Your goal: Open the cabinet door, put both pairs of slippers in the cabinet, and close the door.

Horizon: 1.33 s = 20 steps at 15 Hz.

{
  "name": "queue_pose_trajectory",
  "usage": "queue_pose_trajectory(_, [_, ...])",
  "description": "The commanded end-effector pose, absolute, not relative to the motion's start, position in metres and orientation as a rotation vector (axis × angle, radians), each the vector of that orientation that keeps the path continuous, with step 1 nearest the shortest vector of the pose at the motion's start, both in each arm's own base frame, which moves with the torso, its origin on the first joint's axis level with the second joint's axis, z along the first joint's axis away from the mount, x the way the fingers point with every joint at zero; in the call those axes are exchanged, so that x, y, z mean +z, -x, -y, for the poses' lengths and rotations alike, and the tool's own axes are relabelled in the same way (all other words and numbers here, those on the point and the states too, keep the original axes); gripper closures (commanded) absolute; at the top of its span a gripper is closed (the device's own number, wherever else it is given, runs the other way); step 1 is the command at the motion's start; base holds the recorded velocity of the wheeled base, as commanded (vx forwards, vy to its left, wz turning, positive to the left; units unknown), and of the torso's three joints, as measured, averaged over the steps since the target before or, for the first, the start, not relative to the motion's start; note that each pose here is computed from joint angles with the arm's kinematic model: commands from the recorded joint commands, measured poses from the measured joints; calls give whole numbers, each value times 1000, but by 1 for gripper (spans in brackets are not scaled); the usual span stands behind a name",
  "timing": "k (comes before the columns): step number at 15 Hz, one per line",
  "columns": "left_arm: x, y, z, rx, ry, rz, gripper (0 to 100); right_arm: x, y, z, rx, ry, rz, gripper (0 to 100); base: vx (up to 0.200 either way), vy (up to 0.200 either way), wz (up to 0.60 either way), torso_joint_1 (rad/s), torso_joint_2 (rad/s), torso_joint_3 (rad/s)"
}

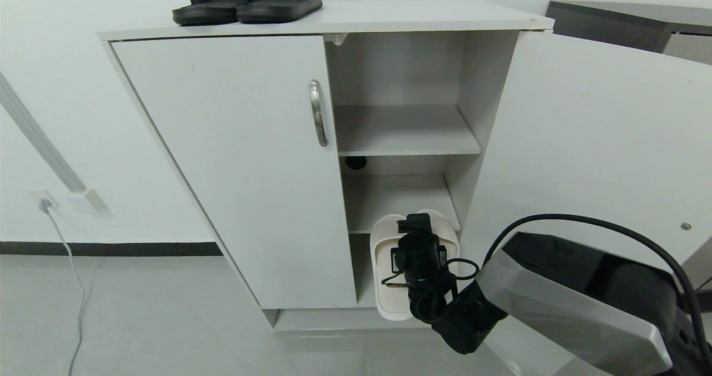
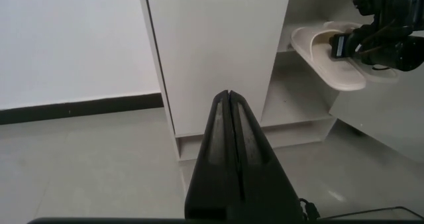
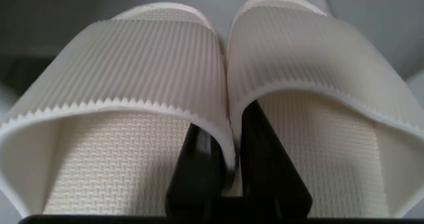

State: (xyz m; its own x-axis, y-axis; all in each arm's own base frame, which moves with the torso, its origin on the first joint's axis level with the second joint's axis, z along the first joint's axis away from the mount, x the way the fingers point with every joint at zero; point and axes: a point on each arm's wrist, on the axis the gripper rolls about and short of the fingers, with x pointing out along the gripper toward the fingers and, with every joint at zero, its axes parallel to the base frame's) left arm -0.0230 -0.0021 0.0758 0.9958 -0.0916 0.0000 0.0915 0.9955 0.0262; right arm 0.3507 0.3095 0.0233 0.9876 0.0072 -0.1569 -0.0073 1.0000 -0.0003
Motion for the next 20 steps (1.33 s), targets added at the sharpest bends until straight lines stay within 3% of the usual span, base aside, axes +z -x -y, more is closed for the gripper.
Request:
queue_pose_trajectory(1, [76, 23, 2, -92, -26, 1, 100, 25, -350, -310, 10, -1, -155, 100, 200, 0, 0, 7, 2, 2])
queue_pose_trajectory(6, [76, 23, 2, -92, -26, 1, 100, 24, -350, -310, 10, 1, -158, 100, 200, 0, 0, 5, 4, 2])
queue_pose_trajectory(13, [76, 23, 2, -92, -26, 0, 100, 21, -367, -305, 44, 8, -178, 100, 0, 0, 0, 0, 0, 0])
queue_pose_trajectory(20, [76, 23, 2, -91, -26, 0, 100, 10, -417, -308, -7, 6, -179, 100, 0, 0, 0, 0, 0, 0])
